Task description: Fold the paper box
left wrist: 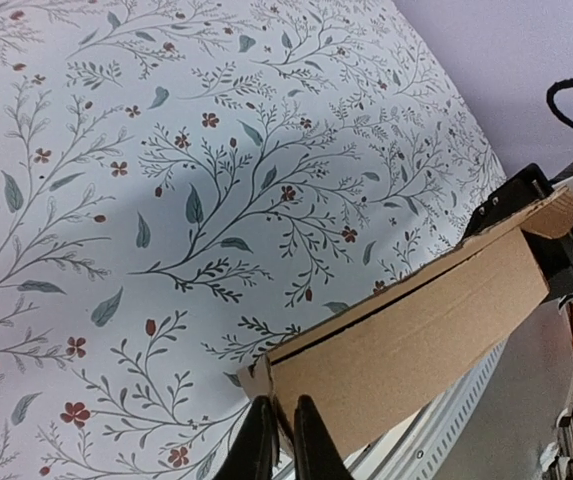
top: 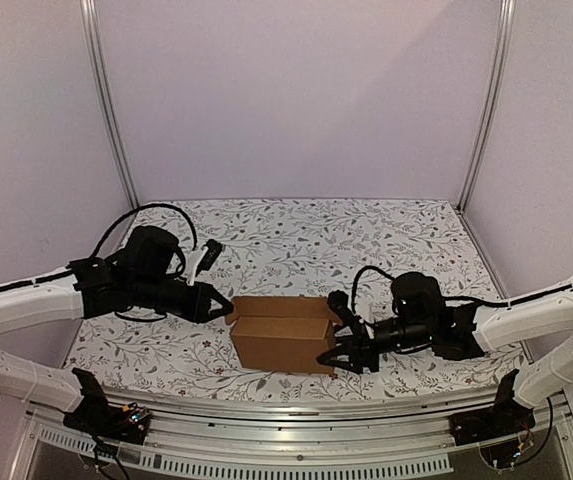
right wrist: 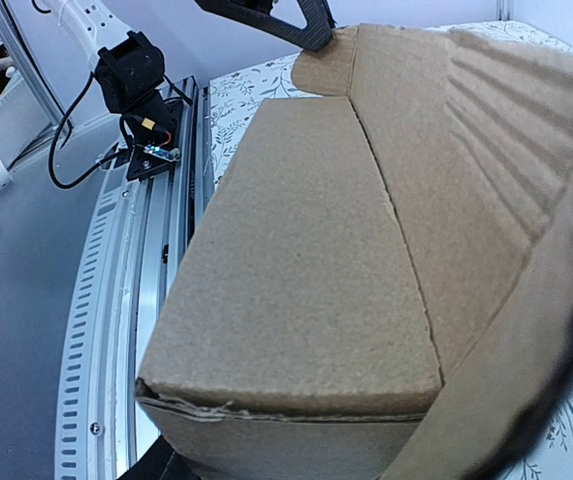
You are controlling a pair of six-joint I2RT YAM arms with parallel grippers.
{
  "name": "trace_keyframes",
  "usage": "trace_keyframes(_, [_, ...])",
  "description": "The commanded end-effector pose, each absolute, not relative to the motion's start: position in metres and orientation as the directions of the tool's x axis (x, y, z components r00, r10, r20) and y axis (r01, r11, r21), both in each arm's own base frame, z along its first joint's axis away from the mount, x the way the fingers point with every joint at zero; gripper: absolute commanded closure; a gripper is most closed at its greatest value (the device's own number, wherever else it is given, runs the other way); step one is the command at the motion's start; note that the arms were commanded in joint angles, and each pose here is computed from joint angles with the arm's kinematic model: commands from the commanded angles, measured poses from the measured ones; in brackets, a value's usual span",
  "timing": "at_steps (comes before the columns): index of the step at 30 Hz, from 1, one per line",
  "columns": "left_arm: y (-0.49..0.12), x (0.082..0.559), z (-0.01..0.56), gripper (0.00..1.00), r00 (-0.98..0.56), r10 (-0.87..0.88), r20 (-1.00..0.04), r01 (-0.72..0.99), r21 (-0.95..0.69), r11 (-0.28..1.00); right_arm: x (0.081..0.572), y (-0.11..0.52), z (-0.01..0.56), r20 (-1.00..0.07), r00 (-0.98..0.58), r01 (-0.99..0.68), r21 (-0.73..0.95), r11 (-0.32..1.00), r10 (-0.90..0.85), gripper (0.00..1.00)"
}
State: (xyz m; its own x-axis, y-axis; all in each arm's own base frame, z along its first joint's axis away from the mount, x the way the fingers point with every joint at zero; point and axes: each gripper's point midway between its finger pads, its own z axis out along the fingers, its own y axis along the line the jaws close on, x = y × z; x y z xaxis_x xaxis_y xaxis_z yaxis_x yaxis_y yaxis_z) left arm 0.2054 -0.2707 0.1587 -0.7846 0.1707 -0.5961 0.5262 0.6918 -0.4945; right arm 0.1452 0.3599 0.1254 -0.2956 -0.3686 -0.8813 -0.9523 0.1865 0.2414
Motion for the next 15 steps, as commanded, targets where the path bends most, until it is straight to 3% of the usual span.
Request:
trace_keyframes(1, [-0.2824, 0.2034, 0.1683, 0.95, -0.777, 0.175, -0.605, 0.549, -0.515, 0.658, 0.1526, 0.3651, 0.1376, -0.899, -0.284, -0.954, 0.229, 0.195, -0.333, 0.68])
trace_keyframes(15, [-0.2877, 0.2088, 0.1707, 1.00, -0.794, 0.163, -0.586, 0.526, -0.527, 0.667, 0.1595, 0.3622, 0.1290, -0.901, -0.253, -0.954, 0.173, 0.244, -0.352, 0.74])
